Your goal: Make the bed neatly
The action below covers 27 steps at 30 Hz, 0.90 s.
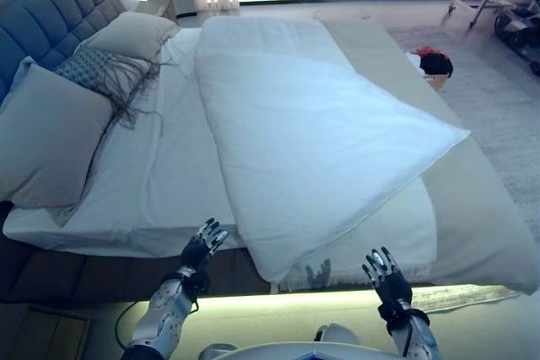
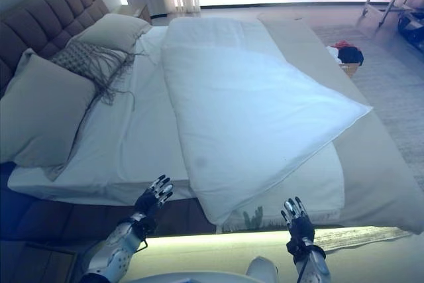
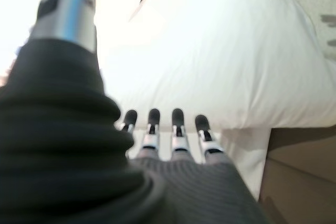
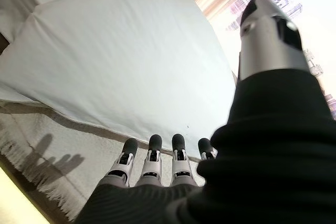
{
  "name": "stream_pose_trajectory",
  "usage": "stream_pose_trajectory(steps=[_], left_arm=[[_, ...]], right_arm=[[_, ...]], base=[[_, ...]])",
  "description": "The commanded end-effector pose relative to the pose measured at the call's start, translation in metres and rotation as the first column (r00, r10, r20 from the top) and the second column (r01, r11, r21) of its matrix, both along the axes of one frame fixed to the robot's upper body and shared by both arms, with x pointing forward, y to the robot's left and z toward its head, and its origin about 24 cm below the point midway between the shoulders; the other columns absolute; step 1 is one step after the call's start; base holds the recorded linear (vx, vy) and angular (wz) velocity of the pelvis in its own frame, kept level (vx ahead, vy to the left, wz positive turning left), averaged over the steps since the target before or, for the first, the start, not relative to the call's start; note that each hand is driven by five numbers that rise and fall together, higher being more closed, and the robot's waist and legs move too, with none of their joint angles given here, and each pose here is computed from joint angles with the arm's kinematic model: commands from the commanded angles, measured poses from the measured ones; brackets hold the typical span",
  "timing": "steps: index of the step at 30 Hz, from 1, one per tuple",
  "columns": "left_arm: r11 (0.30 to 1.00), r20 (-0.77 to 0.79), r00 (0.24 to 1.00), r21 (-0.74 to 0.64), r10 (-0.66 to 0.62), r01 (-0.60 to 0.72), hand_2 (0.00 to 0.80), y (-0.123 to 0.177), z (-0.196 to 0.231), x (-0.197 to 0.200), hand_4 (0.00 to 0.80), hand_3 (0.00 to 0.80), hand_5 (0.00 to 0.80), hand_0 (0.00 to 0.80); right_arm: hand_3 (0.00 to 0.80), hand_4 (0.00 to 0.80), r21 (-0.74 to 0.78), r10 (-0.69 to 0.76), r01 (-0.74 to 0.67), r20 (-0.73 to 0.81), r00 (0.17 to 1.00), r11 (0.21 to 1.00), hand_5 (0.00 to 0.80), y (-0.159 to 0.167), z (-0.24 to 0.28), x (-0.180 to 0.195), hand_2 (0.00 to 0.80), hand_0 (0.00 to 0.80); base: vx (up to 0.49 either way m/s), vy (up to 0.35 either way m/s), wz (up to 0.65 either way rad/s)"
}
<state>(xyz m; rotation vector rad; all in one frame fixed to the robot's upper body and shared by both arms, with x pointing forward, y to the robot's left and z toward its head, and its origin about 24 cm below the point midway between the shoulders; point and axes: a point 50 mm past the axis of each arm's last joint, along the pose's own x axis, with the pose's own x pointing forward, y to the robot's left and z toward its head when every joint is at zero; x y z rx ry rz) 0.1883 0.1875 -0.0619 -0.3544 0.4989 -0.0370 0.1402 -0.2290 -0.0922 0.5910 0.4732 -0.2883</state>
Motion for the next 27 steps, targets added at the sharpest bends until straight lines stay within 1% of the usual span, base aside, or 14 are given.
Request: stream_pose_trajectory(steps=[1,5,9,12,14,17,22,25,27], left_arm=[[1.0,0.166,0.986,-0.012,0.015,-0.014,0.0,0.011,0.028,0.014,0.0,0.0,0.0,0.0],[0.997,0.178,0.984,-0.072,0.028,-0.015,0.0,-0.003,0.028,0.019,0.0,0.0,0.0,0.0],[0.994,0.172,0.985,-0.097,-0.032,0.049,0.0,-0.02,0.025,0.015,0.0,0.0,0.0,0.0],[0.994,0.181,0.983,-0.09,-0.042,0.059,0.0,-0.017,0.028,0.014,0.0,0.0,0.0,0.0],[0.996,0.159,0.987,-0.08,-0.032,0.045,0.0,-0.011,0.026,0.012,0.0,0.0,0.0,0.0],[0.997,0.121,0.992,-0.064,-0.034,0.042,0.0,-0.009,0.018,0.002,0.0,0.0,0.0,0.0],[0.996,0.122,0.992,-0.073,-0.033,0.043,0.0,0.0,0.015,-0.003,0.0,0.0,0.0,0.0],[0.998,0.13,0.991,-0.038,-0.038,0.043,0.0,0.01,0.021,0.001,0.0,0.0,0.0,0.0],[1.0,0.131,0.991,-0.011,-0.014,0.016,0.0,0.015,0.026,0.0,0.0,0.0,0.0,0.0]], right_arm=[[0.0,0.0,-0.001,-0.004,0.004,0.066,0.998,1.0,0.0,-0.006,0.009,0.012,0.0,0.0],[0.0,0.0,-0.045,0.001,0.001,0.046,0.999,0.999,0.0,-0.019,0.008,0.01,0.0,0.0],[0.0,0.0,-0.059,-0.047,0.049,0.043,0.998,0.997,0.0,-0.033,0.011,0.007,0.0,0.0],[0.0,0.0,-0.045,-0.044,0.048,0.072,0.996,0.998,0.0,-0.028,0.018,0.017,0.0,0.0],[0.0,0.0,-0.032,-0.041,0.044,0.082,0.996,0.999,0.0,-0.022,0.024,0.025,0.0,0.0],[0.0,0.0,-0.006,-0.031,0.032,0.083,0.996,0.999,0.0,-0.013,0.026,0.023,0.0,0.0],[0.0,0.0,0.001,0.001,-0.001,0.069,0.998,1.0,0.0,-0.001,0.021,0.016,0.0,0.0],[0.0,0.0,0.034,-0.008,0.007,0.039,0.999,0.999,0.0,0.008,0.015,0.01,0.0,0.0],[0.0,0.0,0.025,0.04,-0.041,0.036,0.999,0.999,0.0,0.017,0.015,0.009,0.0,0.0]], base=[[0.17,-0.188,0.03],[0.127,-0.193,0.05],[0.094,-0.117,0.25],[0.158,0.038,0.17],[0.273,0.154,0.12],[0.369,0.206,0.1],[0.295,0.3,-0.3],[0.356,0.287,-0.06],[0.324,0.254,-0.25]])
